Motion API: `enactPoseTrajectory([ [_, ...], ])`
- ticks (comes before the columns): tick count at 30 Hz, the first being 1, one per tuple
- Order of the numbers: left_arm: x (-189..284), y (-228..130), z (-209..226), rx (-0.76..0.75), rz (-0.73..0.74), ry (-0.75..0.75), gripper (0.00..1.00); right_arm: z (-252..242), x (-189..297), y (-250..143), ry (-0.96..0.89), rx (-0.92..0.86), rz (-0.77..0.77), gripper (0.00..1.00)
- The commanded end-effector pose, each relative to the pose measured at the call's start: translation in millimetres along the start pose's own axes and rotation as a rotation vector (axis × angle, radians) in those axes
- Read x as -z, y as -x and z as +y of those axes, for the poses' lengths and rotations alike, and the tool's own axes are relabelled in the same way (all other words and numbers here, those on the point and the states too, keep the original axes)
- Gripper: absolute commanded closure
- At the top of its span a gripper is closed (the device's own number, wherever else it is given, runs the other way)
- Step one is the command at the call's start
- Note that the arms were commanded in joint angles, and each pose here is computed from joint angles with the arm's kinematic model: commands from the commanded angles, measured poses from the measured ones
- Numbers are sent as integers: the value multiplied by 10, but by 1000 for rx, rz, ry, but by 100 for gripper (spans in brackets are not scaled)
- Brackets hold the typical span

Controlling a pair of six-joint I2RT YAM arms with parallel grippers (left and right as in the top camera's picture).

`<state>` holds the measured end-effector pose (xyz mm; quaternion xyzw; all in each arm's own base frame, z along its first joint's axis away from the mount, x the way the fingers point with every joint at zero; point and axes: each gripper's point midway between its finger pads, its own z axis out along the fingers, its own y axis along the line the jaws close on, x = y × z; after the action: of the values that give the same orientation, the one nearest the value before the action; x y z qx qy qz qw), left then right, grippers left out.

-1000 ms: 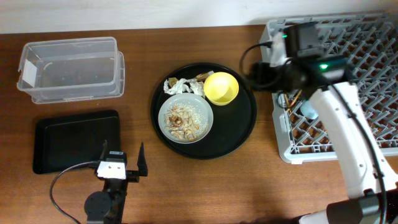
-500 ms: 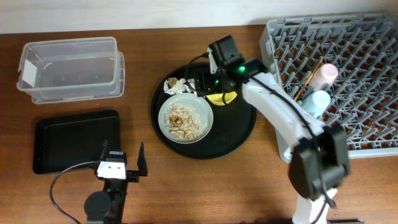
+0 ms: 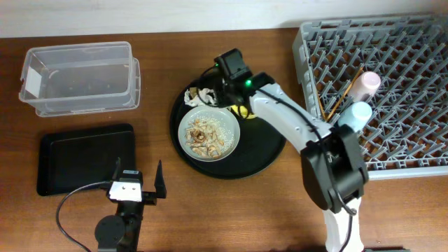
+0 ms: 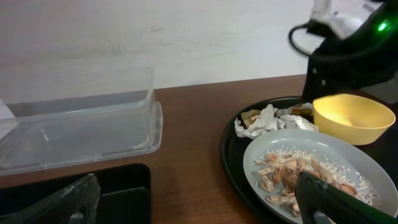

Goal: Sort waste into correct bins and load items into the dishwasher rack
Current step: 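Move the right gripper to the yellow bowl and grasp its rim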

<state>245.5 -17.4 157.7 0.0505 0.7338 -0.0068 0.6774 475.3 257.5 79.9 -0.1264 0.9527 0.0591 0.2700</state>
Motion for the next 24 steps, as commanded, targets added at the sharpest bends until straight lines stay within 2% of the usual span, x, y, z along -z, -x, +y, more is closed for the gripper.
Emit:
enactPoseTrajectory([
  [1,-4,-29,-6,-12,4,-1,1,11,-229,-163,-63,26,39,52],
  [3,-4,-29,-6,-12,4,-1,1,-16,-268,-209,-86,21,51,60],
  [8,-4,-29,-6,-12,4,-1,1,-56,-267,-234,-109,2,58,68],
  [14,-4,-29,-6,-12,4,-1,1,-71,-189,-283,-113,7,92,96],
  [19,-4,-29,-6,-12,4,-1,1,-63,280,39,-103,-4,44,96],
  [24,-4,-29,-6,-12,4,-1,1,-264,1218,583,-99,-54,-65,96],
])
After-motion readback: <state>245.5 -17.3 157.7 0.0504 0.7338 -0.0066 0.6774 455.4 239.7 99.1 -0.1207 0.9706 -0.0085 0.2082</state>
